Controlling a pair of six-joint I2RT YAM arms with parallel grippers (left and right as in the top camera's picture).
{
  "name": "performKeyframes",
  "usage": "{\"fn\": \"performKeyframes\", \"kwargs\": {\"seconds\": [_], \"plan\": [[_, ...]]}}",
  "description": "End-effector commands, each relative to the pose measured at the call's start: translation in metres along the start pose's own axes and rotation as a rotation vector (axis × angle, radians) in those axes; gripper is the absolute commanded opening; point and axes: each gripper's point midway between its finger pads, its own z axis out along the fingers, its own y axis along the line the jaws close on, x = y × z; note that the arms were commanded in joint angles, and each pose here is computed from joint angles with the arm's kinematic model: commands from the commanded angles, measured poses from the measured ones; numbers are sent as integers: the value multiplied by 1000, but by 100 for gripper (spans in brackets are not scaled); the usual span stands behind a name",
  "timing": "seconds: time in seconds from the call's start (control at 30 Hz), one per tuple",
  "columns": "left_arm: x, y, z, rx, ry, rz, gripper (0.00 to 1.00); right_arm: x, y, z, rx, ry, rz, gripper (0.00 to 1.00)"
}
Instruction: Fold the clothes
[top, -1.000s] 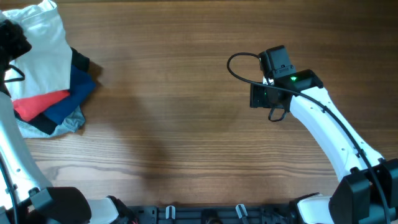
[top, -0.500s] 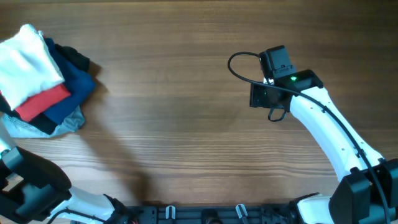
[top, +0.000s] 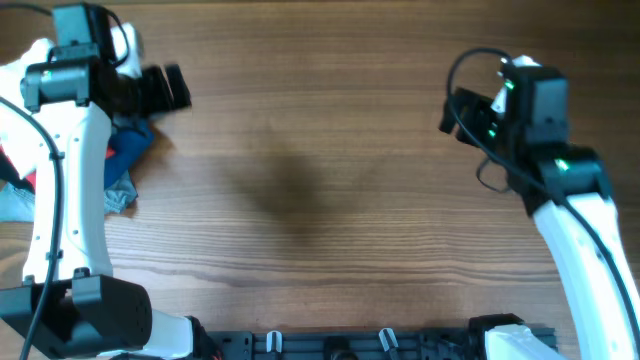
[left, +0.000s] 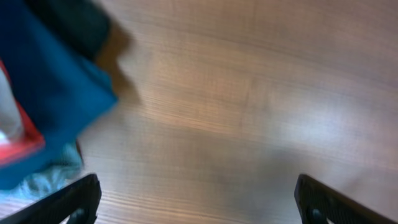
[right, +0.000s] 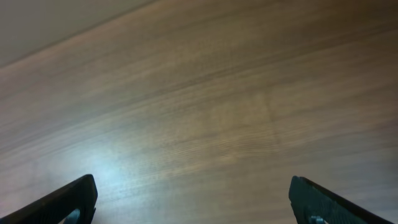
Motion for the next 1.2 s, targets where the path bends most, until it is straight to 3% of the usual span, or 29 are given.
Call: {"fn": "performKeyframes", "kwargs": {"seconds": [0.0, 0.17, 0.23, 0.4, 0.63, 0.9, 1.03, 1.17], "plan": [[33, 0, -35, -9, 39, 17, 100, -2, -1, -59, -48, -94, -69, 100], [71, -17, -90, 52, -198, 95, 100, 21, -33, -122, -13, -266, -7, 99], [97, -20, -110, 96, -350, 107, 100, 35, -52, -137, 10, -346, 110, 100], [136, -16, -154, 154, -556, 109, 100, 61, -62, -135, 25, -284, 206, 100], [172, -8, -157, 146, -516, 105, 100, 68, -65, -132, 42, -250, 201, 99], [177, -6, -154, 140, -488, 102, 100, 67, -75, -142, 85, -300, 140, 100], [177, -6, -154, 140, -488, 102, 100, 63, -58, -132, -45, -487, -27, 99], [177, -6, -154, 140, -488, 102, 100, 76, -44, -105, -224, -725, -38, 100]]}}
